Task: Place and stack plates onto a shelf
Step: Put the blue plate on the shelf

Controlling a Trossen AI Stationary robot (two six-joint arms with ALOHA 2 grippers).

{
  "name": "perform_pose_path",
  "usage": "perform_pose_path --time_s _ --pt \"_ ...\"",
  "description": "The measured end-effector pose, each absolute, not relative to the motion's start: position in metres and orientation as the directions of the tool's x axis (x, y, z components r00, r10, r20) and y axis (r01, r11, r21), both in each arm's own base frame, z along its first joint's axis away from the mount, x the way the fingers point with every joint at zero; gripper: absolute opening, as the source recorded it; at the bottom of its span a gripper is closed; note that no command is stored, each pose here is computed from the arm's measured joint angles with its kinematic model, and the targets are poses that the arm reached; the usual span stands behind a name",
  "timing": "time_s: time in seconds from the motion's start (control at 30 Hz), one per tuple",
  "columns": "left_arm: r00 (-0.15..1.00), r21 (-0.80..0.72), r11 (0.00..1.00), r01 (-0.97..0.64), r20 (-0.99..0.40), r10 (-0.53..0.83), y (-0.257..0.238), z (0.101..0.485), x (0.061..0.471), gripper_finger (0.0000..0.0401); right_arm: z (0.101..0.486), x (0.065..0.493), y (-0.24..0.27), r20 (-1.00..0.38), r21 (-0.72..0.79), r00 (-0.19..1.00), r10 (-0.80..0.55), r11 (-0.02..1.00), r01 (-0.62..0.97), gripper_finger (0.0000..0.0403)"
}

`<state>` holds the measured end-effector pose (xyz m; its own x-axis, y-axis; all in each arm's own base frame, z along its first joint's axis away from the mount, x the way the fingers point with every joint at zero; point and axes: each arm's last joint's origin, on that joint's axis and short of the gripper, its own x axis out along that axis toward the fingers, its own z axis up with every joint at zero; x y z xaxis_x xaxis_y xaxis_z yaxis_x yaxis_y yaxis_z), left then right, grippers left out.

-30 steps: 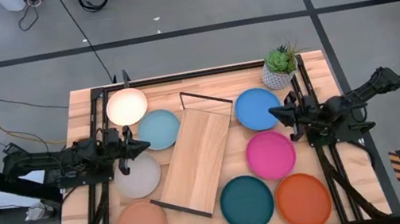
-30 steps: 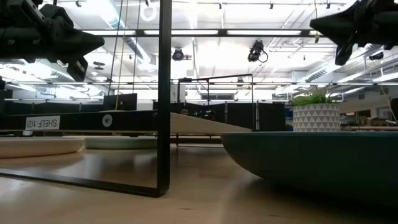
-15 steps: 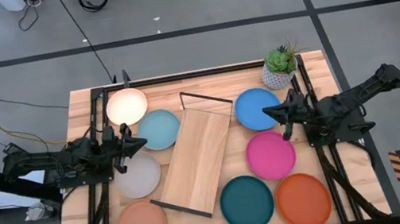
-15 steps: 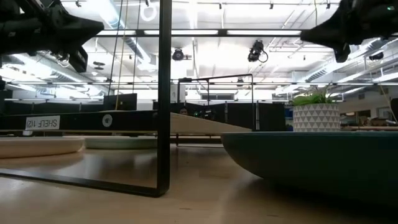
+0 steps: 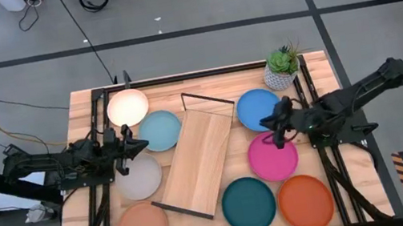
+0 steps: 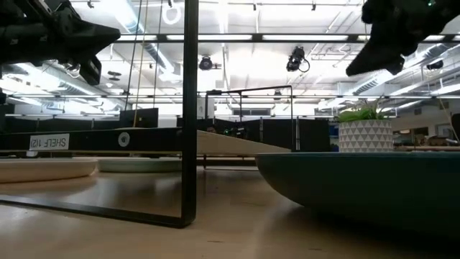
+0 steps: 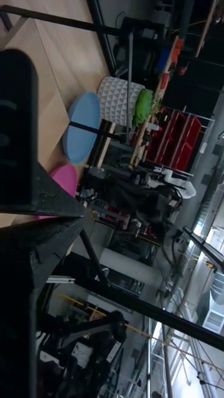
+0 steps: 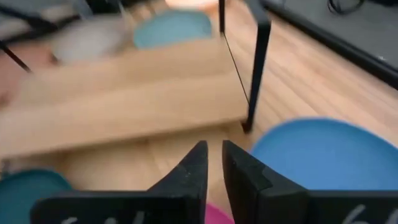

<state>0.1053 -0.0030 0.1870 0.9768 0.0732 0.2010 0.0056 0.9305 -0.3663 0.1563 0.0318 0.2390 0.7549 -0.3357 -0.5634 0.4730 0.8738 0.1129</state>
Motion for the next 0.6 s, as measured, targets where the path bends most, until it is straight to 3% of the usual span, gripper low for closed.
perform_pose_path --time_s 0.4,0.6 --pt "0.977 -0.366 0.931 0.006 0.202 0.073 -0.003 0.187 0.105 0.0020 0.196 0.217 0.022 -0.797 -0.128 0.467 -0.382 0.863 0.489 0.0155" --pt "0.977 -0.365 0.931 0.006 0.202 0.073 -0.003 0.187 0.105 0.0020 0.183 0.244 0.013 -0.847 -0.254 0.327 -0.418 0.860 0.442 0.0173"
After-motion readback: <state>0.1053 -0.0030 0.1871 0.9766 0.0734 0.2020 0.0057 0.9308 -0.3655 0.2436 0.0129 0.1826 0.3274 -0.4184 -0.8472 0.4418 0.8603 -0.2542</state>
